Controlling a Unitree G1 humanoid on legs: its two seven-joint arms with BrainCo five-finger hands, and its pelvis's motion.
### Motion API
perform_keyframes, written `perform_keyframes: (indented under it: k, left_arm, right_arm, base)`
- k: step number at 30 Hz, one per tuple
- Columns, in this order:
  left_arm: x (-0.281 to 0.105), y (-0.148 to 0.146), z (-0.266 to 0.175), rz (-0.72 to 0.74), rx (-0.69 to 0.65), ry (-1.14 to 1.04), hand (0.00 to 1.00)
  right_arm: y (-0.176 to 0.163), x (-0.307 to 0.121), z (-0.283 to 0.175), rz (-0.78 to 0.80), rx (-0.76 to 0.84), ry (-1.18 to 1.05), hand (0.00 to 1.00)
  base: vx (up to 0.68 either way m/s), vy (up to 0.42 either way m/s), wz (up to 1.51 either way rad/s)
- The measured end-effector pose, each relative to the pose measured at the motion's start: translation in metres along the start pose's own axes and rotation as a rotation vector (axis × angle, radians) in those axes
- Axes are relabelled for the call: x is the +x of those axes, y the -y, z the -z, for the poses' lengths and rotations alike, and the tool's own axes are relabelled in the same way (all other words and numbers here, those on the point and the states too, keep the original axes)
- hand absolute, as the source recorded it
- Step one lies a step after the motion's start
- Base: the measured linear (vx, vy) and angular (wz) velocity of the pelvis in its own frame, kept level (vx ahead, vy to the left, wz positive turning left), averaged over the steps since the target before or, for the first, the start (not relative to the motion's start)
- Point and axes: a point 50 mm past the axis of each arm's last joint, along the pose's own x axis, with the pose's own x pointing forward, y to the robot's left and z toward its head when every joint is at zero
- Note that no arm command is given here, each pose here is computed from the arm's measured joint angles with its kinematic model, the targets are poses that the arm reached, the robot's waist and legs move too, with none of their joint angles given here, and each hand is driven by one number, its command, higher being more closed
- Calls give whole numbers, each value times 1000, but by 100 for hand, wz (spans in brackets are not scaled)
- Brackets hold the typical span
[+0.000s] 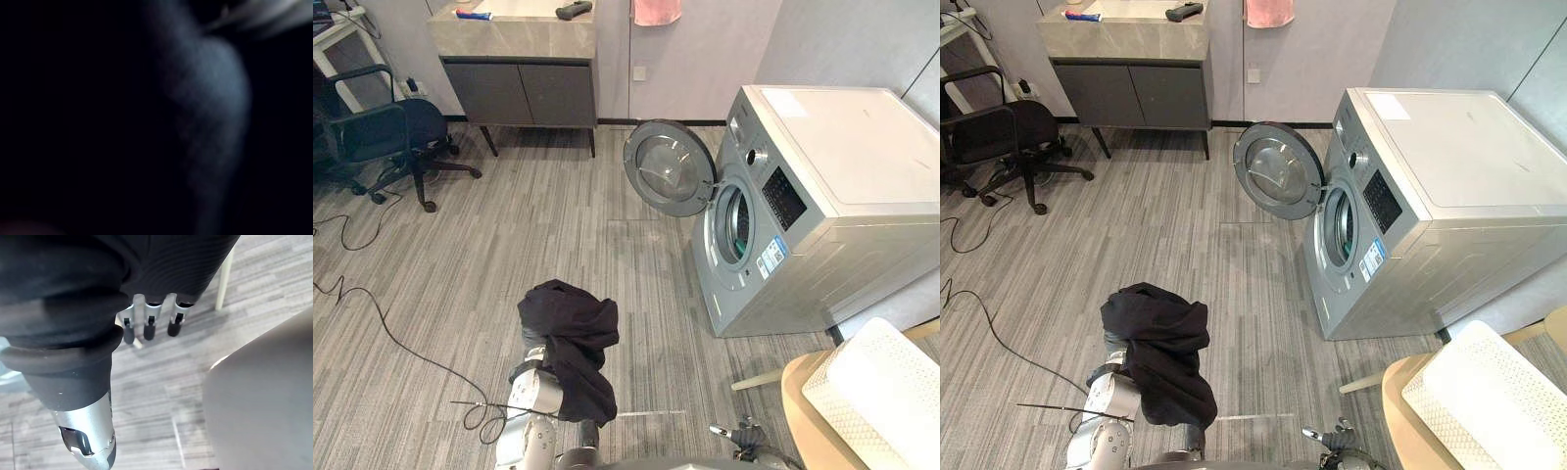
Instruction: Pick up the laundry basket with both hands and put the clothes into the washing machine.
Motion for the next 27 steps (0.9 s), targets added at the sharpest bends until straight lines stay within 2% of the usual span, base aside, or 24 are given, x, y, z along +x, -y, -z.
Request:
perform_keyframes:
  k: [4,10,14,17,19,23,27]
  left_arm:
    - [0,-3,-2,-14,10,10,100]
    - [2,-29,-15,-188,86,70,100]
    - [1,-45,-18,-334,105,98,100]
    - [4,-41,-19,-339,114,109,100]
    - [3,-45,-16,-359,118,95,100]
    - [5,-44,-17,-330,157,84,100]
    - [8,-21,-5,-205,189,40,100]
  right_arm:
    - [0,0,0,1,-2,0,0]
    - [10,2,-3,27,-53,7,0]
    - [42,5,-1,134,-74,-22,0]
    - [70,1,12,241,-9,-72,0]
    - [75,2,7,257,4,-60,0]
    - [41,3,7,184,67,-53,0]
    - [34,-1,1,170,82,4,0]
  base:
    - [1,1,-3]
    - [12,7,-2]
    - [53,64,32]
    - [159,179,91]
    - [301,213,41]
    - [406,185,43]
    - [536,50,46]
